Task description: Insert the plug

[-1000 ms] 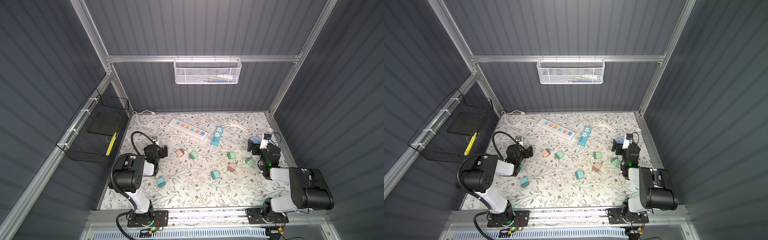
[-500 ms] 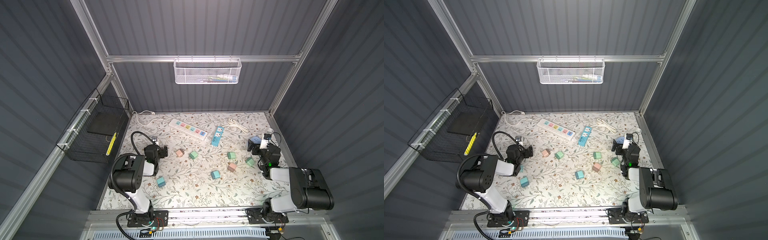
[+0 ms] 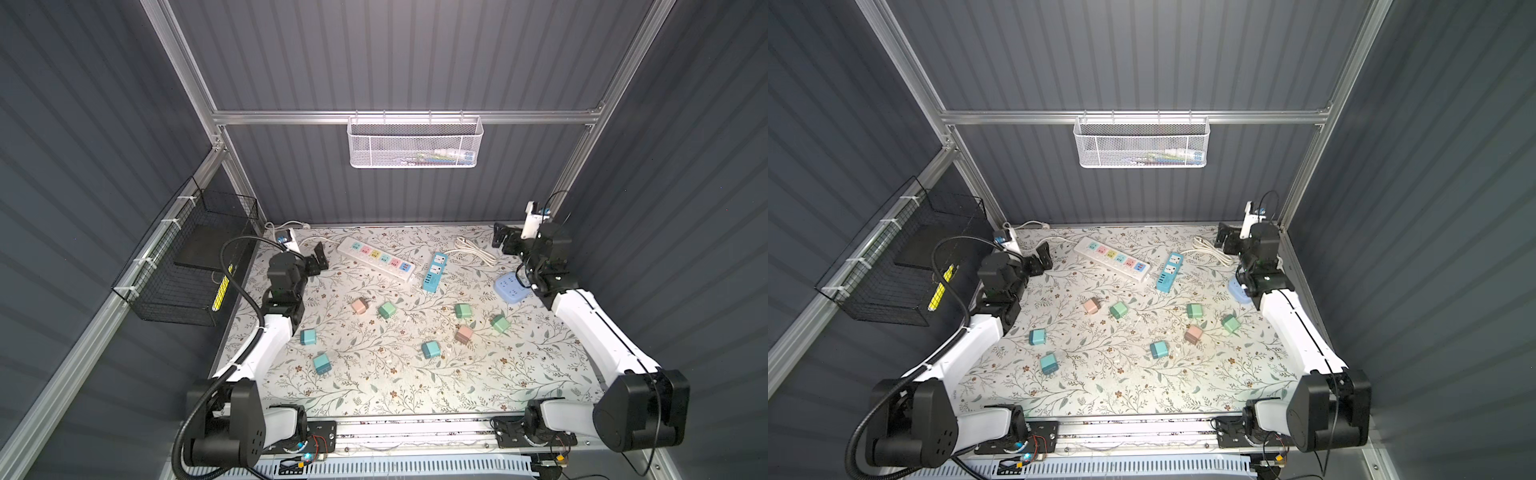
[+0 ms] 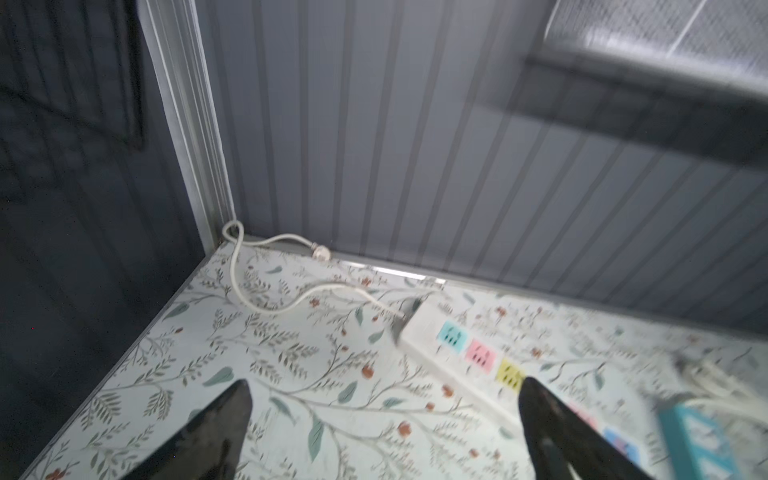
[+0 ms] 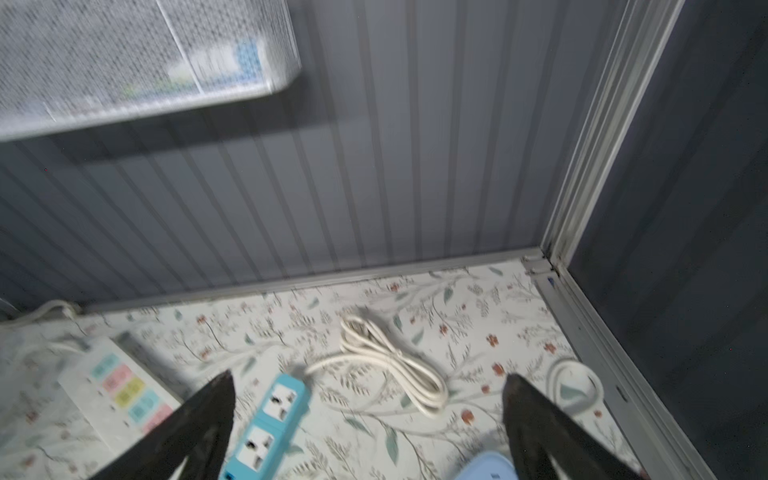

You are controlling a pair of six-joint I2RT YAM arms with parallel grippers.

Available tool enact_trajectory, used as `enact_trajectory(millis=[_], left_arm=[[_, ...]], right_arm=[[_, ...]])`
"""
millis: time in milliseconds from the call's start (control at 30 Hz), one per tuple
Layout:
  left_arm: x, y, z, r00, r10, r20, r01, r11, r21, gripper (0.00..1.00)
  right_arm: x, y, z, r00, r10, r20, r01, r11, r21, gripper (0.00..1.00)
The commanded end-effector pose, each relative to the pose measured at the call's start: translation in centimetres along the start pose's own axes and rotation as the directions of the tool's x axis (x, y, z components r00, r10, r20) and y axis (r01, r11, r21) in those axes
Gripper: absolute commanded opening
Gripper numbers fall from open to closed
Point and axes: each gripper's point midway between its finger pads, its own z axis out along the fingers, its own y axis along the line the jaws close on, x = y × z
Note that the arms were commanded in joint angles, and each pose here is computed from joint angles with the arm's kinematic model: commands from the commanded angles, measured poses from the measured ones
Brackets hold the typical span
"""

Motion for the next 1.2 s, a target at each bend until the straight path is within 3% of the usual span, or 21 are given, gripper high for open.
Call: enact_trajectory(millis=[0,33,67,133,200,300,433,600,867,1167], left_arm=[[-1.6,0.9,-1.6,0.920,-0.376,-0.112,0.356,0.920,-0.162,1.00],[-2.5,1.2,-2.1,0.900,-0.421,-0.107,0.395,0.896,-0.205,1.00],[-3.5,0.5,-2.2,0.905,-0.414,-0.101,0.394,0.903,-0.169,1.00],[-4.7,-1.1,-1.8,0.910,-0.407,-0.084,0.403,0.913,-0.059,1.00],[-4.5,-2.3,-1.1,0.891,-0.441,-0.107,0.443,0.897,-0.003,1.00],[-3.3,-4.7,0.9,0.873,-0.425,-0.240,0.451,0.890,0.067,1.00],[0.0,-9.1,2.9,0.847,-0.334,-0.414,0.436,0.882,0.181,0.99],[4.0,-13.3,2.7,0.851,-0.145,-0.505,0.318,0.908,0.273,1.00],[7.7,-14.5,2.7,0.794,-0.114,-0.597,0.348,0.891,0.293,1.00],[8.1,-14.7,2.6,0.787,-0.104,-0.608,0.352,0.885,0.304,1.00]], right_arm=[[4.5,-1.9,-0.6,0.939,0.268,-0.214,-0.250,0.962,0.107,0.99],[5.0,-2.2,-0.5,0.912,0.334,-0.238,-0.321,0.942,0.094,0.99],[5.4,-1.9,-0.3,0.891,0.366,-0.267,-0.367,0.929,0.049,0.99],[6.5,-2.7,0.0,0.856,0.412,-0.313,-0.412,0.909,0.071,0.90],[8.4,-4.4,0.3,0.834,0.415,-0.362,-0.372,0.910,0.185,0.89],[11.3,-7.1,0.6,0.801,0.420,-0.428,-0.298,0.898,0.324,0.92],[14.5,-10.0,1.8,0.750,0.463,-0.472,-0.285,0.870,0.402,0.91],[17.3,-13.5,4.0,0.696,0.500,-0.516,-0.253,0.843,0.475,0.93],[21.8,-15.5,6.4,0.584,0.585,-0.562,-0.310,0.801,0.512,0.93],[24.7,-15.2,6.0,0.541,0.601,-0.588,-0.326,0.795,0.512,0.93]])
